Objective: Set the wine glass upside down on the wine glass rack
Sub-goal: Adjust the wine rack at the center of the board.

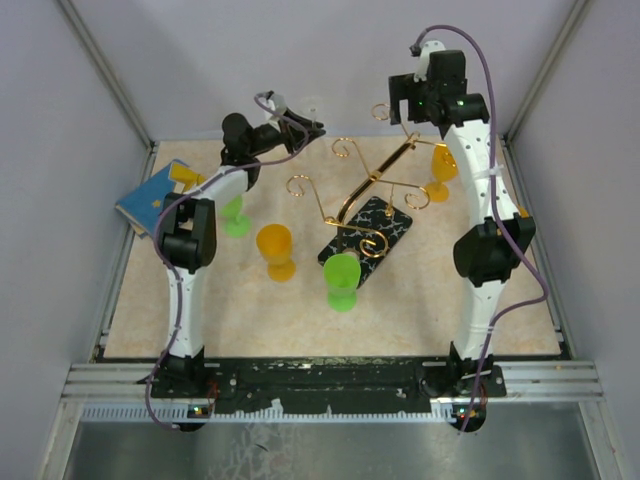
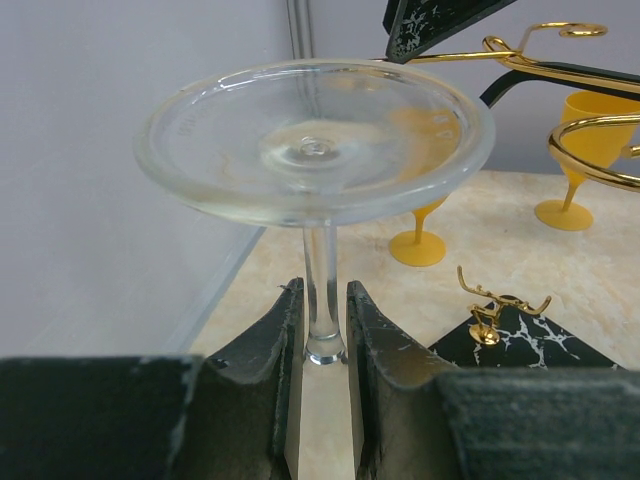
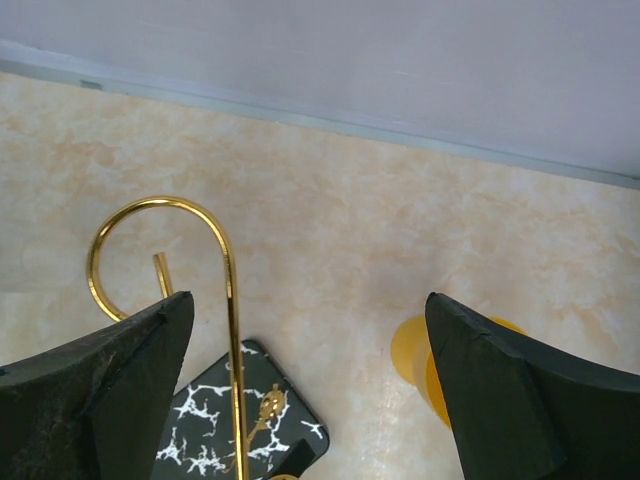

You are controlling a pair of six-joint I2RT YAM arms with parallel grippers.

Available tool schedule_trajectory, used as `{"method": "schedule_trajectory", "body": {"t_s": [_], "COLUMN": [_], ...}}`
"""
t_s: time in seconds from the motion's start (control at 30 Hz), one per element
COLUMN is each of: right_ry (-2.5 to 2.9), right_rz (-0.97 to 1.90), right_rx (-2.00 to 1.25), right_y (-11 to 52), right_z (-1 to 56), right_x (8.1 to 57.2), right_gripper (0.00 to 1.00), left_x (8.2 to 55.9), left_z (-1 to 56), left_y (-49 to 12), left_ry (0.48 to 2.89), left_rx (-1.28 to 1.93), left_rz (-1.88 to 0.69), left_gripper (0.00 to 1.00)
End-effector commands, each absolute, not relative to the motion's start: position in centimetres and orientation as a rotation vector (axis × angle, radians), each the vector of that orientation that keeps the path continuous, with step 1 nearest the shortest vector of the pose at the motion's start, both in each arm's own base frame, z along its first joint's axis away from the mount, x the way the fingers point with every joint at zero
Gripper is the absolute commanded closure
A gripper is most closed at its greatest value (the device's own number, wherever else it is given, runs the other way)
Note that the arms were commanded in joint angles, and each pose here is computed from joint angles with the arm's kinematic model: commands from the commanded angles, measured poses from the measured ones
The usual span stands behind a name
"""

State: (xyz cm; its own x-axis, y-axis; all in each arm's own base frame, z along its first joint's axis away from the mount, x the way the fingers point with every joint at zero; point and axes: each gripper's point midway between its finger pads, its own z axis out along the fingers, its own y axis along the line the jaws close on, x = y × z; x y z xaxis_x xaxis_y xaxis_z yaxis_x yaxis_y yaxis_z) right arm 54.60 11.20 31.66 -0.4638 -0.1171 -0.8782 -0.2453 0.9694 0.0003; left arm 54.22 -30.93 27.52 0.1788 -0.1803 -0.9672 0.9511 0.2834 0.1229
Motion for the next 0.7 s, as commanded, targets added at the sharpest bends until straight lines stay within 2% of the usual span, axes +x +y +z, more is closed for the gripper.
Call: {"method": "schedule_trajectory", "body": {"t_s": [0.0, 0.4, 0.67], "right_ry": [1.968, 1.913, 2.057], "right_rz": [0.050, 0.084, -0.018], "right_rx": [-0.108, -0.014, 0.002], "right_y": [9.1, 9.1, 7.9], "right_z": [35.6, 36.4, 31.7], "right_x": [54.7, 55.3, 56.1], "right_gripper": [0.01, 0.01, 0.01], "left_x": [53.4, 53.9, 54.0], "left_z": [30.6, 30.6, 30.4], "left_y": [-30.0, -28.3, -27.8], "left_ry": [0.988, 0.997, 1.004], "left_rx": [0.954, 0.937, 0.930], "left_rz": [-0.958, -0.951, -0.947], "left_gripper": [1.00, 1.00, 1.00]}}
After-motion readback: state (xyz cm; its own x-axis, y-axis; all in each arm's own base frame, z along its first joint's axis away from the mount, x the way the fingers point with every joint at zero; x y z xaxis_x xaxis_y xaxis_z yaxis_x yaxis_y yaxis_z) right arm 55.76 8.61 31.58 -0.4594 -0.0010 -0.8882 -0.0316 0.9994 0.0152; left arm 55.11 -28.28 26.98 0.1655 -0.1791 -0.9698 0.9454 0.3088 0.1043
